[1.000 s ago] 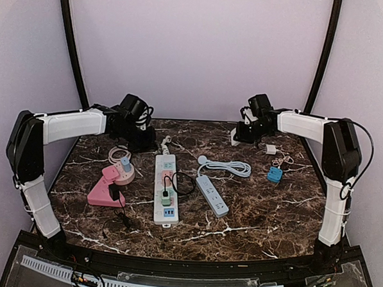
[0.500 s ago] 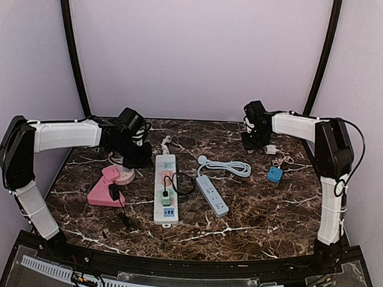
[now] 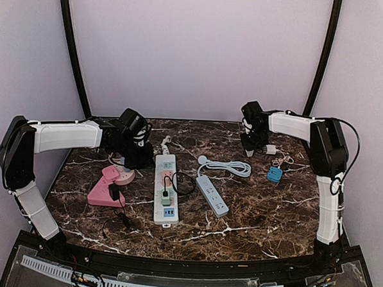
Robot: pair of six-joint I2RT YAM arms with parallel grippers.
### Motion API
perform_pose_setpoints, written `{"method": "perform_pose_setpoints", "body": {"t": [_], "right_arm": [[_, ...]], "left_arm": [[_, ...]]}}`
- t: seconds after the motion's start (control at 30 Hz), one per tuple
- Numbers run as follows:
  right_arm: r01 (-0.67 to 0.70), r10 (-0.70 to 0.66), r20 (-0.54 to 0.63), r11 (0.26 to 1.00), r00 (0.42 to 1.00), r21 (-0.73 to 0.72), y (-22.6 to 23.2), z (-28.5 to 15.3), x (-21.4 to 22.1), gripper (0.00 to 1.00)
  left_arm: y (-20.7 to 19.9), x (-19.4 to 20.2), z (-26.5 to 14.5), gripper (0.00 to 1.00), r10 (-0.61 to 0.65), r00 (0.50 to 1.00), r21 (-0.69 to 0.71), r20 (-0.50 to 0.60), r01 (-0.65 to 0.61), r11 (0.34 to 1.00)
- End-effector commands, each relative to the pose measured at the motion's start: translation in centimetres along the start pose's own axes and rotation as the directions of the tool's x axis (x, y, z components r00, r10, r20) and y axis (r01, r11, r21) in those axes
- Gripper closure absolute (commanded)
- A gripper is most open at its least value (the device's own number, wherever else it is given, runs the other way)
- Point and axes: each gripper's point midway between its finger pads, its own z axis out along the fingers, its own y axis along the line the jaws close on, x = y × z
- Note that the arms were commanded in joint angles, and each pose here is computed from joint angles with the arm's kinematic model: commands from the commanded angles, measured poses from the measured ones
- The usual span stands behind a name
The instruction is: Pull the plug off the socket
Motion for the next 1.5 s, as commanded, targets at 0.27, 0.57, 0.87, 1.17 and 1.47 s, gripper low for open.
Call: {"method": "perform_pose_setpoints", "body": {"t": [0.27, 0.57, 0.87, 1.17, 1.47], "right_arm": [[-0.006, 0.005, -0.012, 0.999, 1.000, -0.048, 1.0, 0.1, -0.8, 0.73], [-0.021, 0.021, -0.002, 0.988, 1.000, -0.151, 3.4, -0.7, -1.2, 0.71], [-0.045, 0.045, -0.004, 0.971, 0.999, -0.233, 4.7, -1.8, -1.2, 0.70], [-0.022, 0.041, 0.047, 0.940, 0.998, -0.341, 7.7, -5.8, -1.3, 0.62], [0.050, -0.014, 0.079, 0.880, 0.997, -0.472, 13.7, -10.3, 0.1, 0.49]], "left_arm": [[-0.3, 0.5, -0.1, 0.95, 0.003, 1.000, 0.012, -0.006, -0.003, 1.000], [-0.2, 0.6, 0.1, 0.95, 0.002, 1.000, 0.010, -0.008, -0.002, 1.000], [0.6, 1.1, 0.5, 0.95, -0.003, 1.000, -0.016, -0.017, 0.003, 1.000], [2.1, 2.1, 1.9, 0.95, -0.015, 0.999, -0.077, -0.048, 0.012, 0.997], [2.7, 3.4, 3.8, 0.95, -0.021, 0.997, -0.143, -0.069, 0.011, 0.990]]}}
